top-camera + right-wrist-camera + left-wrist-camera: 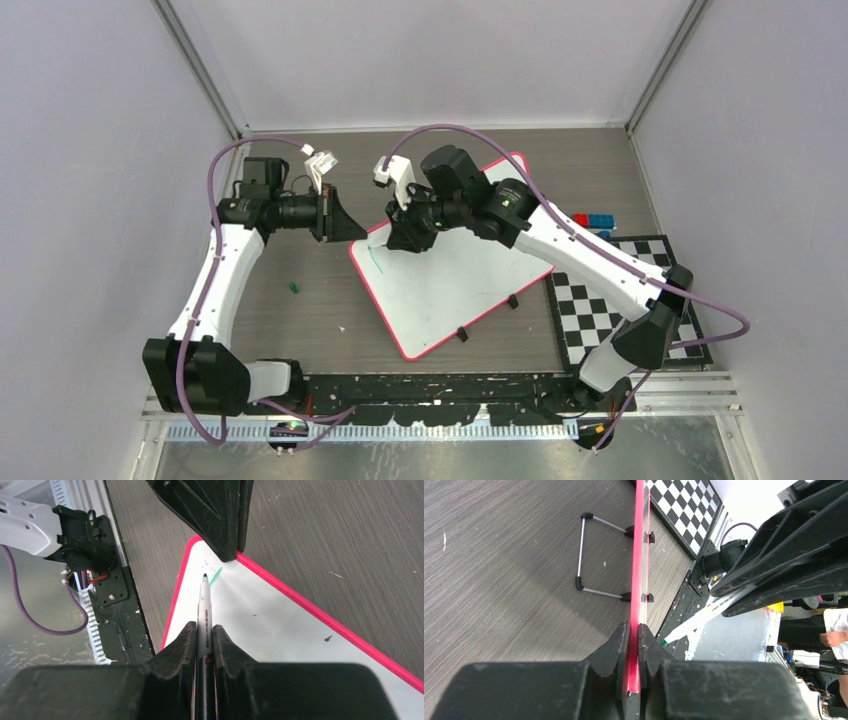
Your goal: Write a sentence on the whiteboard
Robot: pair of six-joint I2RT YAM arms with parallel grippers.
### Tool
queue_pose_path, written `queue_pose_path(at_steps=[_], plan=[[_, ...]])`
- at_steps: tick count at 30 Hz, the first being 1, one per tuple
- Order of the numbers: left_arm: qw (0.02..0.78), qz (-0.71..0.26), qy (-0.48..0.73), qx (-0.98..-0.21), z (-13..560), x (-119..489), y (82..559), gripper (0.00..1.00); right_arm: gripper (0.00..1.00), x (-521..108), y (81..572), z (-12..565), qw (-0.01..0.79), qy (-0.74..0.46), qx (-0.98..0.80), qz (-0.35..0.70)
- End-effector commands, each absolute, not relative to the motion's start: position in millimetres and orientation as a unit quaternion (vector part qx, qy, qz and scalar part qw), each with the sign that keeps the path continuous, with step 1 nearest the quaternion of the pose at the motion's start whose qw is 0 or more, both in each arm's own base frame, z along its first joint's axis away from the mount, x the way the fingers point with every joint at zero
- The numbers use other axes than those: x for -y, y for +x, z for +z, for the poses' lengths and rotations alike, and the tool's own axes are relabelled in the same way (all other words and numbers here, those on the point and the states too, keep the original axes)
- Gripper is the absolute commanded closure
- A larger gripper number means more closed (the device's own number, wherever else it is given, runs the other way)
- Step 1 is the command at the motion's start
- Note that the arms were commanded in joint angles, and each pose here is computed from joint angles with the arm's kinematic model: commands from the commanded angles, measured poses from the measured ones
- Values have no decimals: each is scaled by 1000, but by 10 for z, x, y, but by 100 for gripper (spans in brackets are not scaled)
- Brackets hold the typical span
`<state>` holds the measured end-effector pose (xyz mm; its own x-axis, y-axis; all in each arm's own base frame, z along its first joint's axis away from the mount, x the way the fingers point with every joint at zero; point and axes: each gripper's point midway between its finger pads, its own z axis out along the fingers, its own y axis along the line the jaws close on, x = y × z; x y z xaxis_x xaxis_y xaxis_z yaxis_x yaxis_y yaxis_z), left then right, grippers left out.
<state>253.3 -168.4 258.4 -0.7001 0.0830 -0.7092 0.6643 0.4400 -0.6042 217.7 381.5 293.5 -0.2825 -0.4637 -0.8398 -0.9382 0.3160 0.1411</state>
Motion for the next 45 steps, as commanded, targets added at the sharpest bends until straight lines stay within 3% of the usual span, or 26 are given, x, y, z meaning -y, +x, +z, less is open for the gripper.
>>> queue_pose_path(at_steps=[1, 23, 45], plan=[[319, -483, 250, -776, 2697, 1708, 2452, 100, 100, -3911, 2293, 2998, 375, -471, -726, 332], [321, -481, 249, -777, 2686, 1703, 2443, 100, 100, -3707, 2569, 3015, 411, -444, -743, 285], [316, -481, 246, -780, 2660, 1702, 2466, 100, 100, -3706, 2377, 2654, 359, -457, -757, 300]])
